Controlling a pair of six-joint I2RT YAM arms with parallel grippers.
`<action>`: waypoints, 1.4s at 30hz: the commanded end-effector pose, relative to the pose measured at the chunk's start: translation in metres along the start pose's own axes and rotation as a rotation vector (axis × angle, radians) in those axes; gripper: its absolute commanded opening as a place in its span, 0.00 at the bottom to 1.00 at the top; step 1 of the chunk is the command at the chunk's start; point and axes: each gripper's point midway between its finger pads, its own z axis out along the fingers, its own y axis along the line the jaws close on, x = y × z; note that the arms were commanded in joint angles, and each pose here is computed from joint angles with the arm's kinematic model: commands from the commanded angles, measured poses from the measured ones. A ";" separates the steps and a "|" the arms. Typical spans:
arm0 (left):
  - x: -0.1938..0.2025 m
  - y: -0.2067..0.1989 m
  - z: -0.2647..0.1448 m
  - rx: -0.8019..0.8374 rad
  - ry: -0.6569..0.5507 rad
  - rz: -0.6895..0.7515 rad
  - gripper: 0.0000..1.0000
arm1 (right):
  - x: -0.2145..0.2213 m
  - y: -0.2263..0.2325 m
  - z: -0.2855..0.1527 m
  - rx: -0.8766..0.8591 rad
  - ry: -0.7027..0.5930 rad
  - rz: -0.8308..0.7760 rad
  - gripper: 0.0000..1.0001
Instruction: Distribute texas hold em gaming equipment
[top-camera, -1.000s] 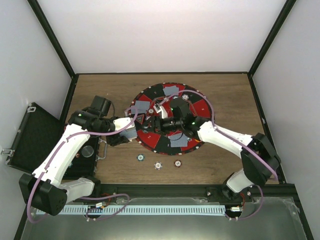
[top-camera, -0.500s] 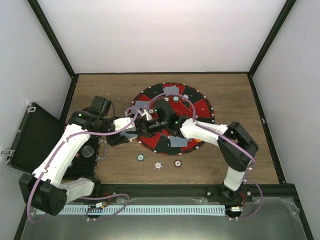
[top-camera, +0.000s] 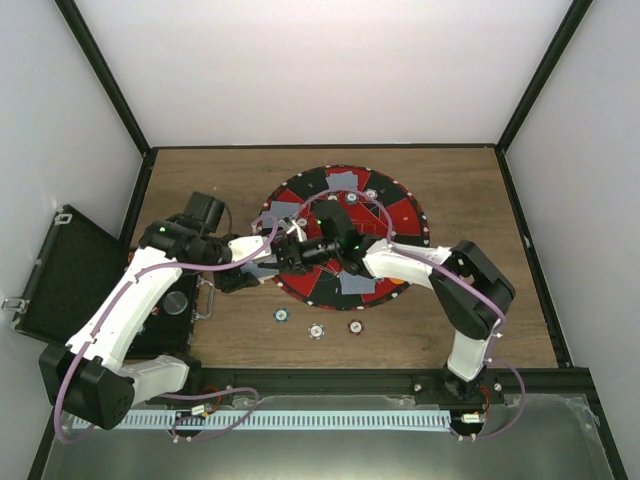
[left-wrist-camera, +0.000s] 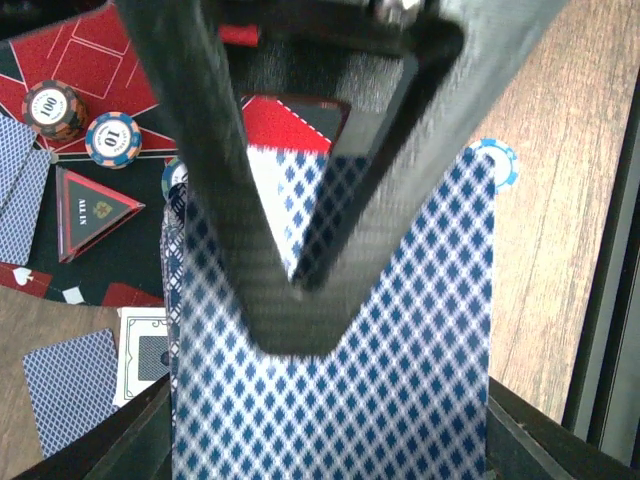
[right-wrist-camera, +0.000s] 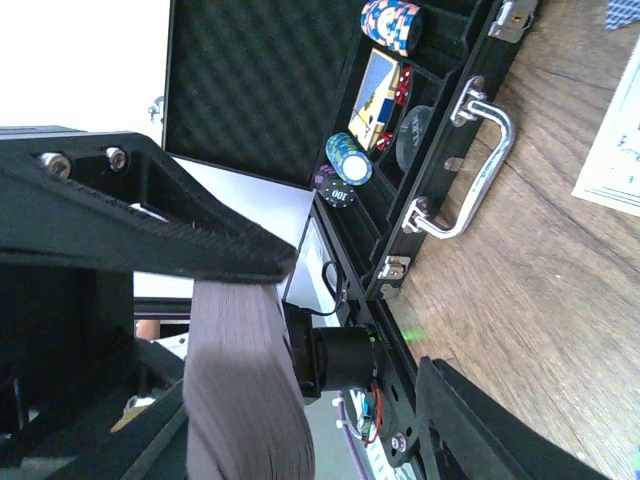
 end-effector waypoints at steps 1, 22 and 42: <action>-0.014 0.002 -0.008 -0.012 -0.056 0.025 0.04 | -0.001 -0.025 -0.021 0.073 -0.047 0.062 0.51; -0.012 0.003 -0.005 -0.013 -0.046 0.024 0.04 | -0.012 -0.001 -0.067 0.107 -0.151 0.025 0.01; 0.001 0.000 0.000 -0.009 -0.002 -0.006 0.04 | -0.086 -0.091 -0.190 0.973 -0.330 -0.311 0.01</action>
